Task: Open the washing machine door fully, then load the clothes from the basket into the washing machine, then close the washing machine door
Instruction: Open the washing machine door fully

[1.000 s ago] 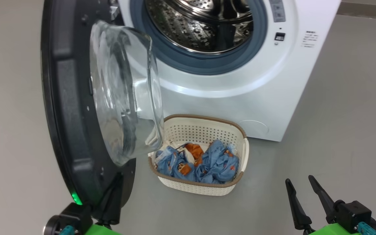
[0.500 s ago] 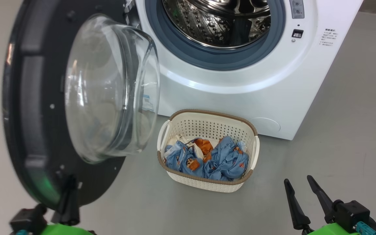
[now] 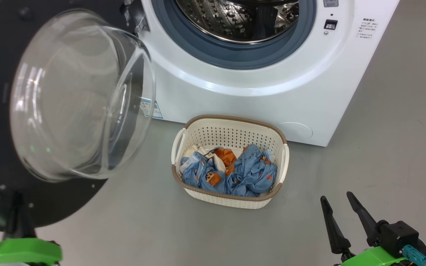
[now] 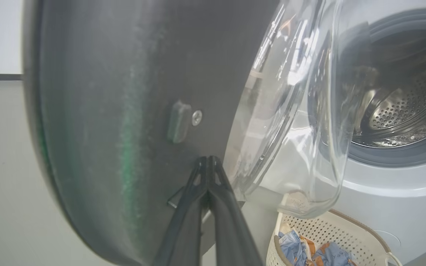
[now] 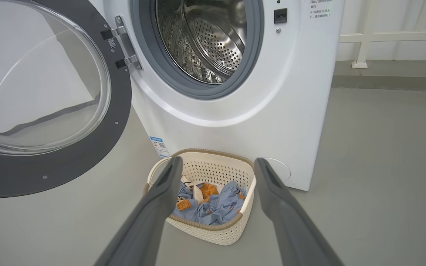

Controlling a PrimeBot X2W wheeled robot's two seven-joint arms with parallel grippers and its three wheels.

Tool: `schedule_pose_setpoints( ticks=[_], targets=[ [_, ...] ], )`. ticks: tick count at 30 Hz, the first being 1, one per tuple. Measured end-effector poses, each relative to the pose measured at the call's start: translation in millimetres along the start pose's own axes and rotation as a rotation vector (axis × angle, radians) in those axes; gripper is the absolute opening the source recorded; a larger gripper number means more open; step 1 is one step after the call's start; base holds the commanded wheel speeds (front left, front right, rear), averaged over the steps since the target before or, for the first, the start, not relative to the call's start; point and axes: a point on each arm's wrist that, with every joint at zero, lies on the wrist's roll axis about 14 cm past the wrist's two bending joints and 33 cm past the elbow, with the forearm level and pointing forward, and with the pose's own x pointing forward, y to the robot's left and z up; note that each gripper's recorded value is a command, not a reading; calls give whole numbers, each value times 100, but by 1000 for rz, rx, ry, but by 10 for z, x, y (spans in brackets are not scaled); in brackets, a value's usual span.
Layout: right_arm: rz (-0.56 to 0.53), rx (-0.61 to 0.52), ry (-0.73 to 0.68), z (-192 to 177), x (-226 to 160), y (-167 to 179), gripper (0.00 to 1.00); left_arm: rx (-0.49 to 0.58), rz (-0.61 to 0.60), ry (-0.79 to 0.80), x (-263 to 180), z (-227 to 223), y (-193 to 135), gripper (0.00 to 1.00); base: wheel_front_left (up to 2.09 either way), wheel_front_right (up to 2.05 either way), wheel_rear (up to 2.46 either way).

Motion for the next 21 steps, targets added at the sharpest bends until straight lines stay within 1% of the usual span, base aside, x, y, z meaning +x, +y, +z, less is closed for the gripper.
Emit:
schedule_pose_setpoints(
  ticks=[4, 7, 13, 21],
  targets=[
    [-5, 1, 6, -23, -4, -20, 100, -24, 66, -16, 67, 62, 197, 0, 0, 0, 0],
    [-7, 2, 7, -27, 3, -28, 100, -15, 102, -20, 104, 95, 346, 0, 0, 0, 0],
    [-7, 0, -1, -4, 36, -42, 100, -18, 127, -25, 167, 130, 468, 0, 0, 0, 0],
    [-14, 1, 6, -30, 34, -71, 100, -16, 136, -21, 218, 124, 514, 0, 0, 0, 0]
  ],
)
